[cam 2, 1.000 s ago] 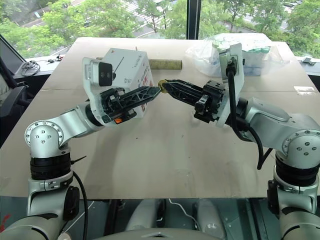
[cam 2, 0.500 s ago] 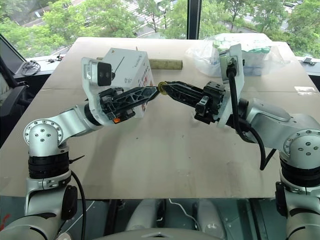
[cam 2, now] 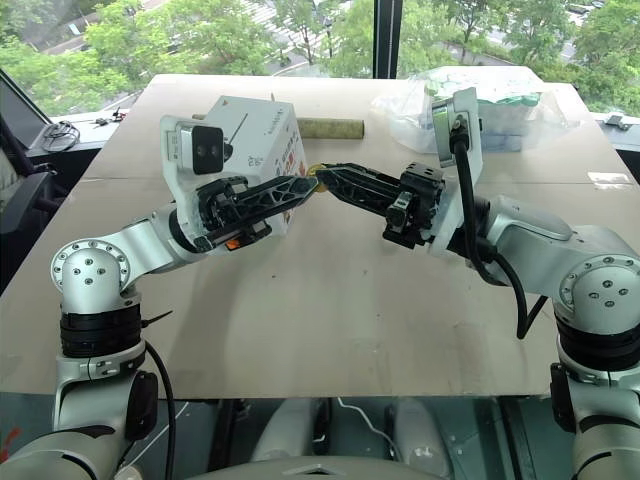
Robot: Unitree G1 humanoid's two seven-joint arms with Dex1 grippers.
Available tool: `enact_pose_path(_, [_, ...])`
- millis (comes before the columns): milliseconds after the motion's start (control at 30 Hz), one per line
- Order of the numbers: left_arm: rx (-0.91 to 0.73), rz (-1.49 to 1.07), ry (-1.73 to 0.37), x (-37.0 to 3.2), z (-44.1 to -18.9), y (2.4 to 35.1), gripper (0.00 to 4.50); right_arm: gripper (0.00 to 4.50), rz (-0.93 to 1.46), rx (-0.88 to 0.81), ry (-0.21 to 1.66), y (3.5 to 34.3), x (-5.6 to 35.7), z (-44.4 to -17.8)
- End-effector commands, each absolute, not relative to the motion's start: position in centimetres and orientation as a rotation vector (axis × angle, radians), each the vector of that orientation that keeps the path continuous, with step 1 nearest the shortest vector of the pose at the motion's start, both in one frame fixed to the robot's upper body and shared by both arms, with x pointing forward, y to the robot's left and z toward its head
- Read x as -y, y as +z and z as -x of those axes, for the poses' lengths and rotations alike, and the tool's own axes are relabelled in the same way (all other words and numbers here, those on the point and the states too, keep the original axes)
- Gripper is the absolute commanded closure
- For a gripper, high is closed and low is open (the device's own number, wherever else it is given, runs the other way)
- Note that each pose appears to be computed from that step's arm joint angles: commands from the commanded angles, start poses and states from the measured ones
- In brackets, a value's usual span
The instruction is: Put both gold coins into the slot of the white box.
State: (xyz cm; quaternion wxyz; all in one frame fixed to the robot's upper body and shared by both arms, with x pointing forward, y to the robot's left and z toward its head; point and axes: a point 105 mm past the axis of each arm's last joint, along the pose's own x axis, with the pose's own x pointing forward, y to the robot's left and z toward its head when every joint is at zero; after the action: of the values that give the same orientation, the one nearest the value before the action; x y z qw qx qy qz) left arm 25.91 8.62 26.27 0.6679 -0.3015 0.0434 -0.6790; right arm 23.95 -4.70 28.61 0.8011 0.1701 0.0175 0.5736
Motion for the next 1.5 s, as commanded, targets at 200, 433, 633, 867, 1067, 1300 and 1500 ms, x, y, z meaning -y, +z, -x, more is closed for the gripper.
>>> enact_pose_path(200, [-0.091, 0.638, -1.534, -8.9, -25.3, 26.1, 4.48, 4.2, -0.328, 0.072, 1.272, 29.8, 4.9, -22.9])
enact_pose_path(433, [-0.001, 0.569, -1.344, -11.4, -27.1, 26.5, 4.5, 1.16, -0.174, 0.074, 1.228, 29.2, 7.2, -23.1])
enact_pose_path(633, [0.153, 0.422, -1.072, -14.5, -29.2, 28.2, 4.5, 0.05, 0.23, 0.033, 1.095, 26.8, 9.3, -24.1])
enact_pose_path(867, [0.252, -0.088, -0.505, -17.7, -33.3, 30.7, 4.5, 0.05, 0.415, 0.13, 0.98, 26.3, 10.0, -25.3])
enact_pose_path(1067, [0.104, -0.16, -0.364, -19.1, -36.0, 29.7, 4.5, 0.05, 0.406, 0.163, 0.996, 26.8, 10.5, -25.6])
enact_pose_path(1300, [-0.035, -0.039, -0.308, -20.8, -37.7, 29.1, 4.5, 0.05, 0.447, 0.17, 0.995, 27.0, 10.8, -25.6])
enact_pose_path(1500, [-0.107, -0.061, -0.352, -20.1, -38.4, 28.2, 4.5, 0.05, 0.436, 0.182, 0.989, 26.8, 10.8, -25.3])
